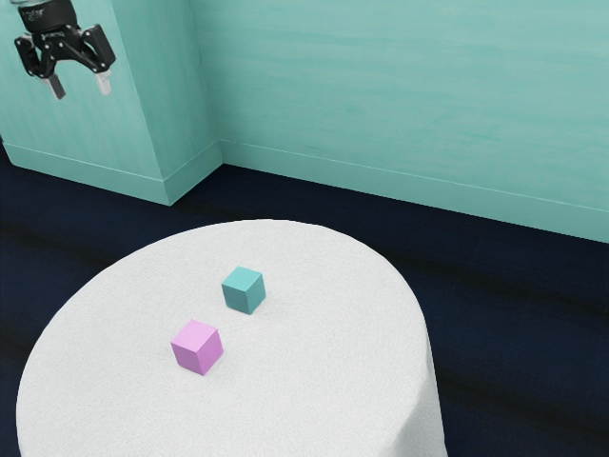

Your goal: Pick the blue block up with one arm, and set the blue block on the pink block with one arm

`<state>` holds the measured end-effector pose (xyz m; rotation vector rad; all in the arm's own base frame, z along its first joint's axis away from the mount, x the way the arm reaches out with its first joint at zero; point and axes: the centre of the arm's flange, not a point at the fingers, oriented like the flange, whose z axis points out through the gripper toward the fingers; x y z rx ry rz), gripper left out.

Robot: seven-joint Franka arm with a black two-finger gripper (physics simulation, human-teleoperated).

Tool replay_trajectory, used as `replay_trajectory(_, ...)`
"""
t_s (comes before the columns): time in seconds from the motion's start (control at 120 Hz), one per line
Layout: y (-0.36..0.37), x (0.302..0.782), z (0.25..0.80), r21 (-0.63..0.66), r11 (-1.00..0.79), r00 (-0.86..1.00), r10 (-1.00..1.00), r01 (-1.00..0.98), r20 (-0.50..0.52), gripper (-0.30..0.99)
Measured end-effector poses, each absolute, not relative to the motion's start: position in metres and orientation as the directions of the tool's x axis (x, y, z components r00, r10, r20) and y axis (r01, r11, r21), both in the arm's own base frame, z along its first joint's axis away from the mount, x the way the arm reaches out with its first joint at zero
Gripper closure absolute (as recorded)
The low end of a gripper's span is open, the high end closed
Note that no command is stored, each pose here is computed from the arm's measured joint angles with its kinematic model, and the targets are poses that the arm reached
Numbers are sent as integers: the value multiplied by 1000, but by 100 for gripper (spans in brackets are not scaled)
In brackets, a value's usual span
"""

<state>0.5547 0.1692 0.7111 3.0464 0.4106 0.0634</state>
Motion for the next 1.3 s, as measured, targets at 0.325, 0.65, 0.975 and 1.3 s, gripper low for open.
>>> replay_trajectory(0.325,161,527,782,35,-974,947,228,226,225,2)
replay_trajectory(0.65,104,671,597,-86,-990,993,112,113,23,2)
replay_trajectory(0.975,72,658,449,33,-994,992,98,101,-82,2)
replay_trajectory(1.3,23,645,402,-62,-996,998,-59,-59,9,2)
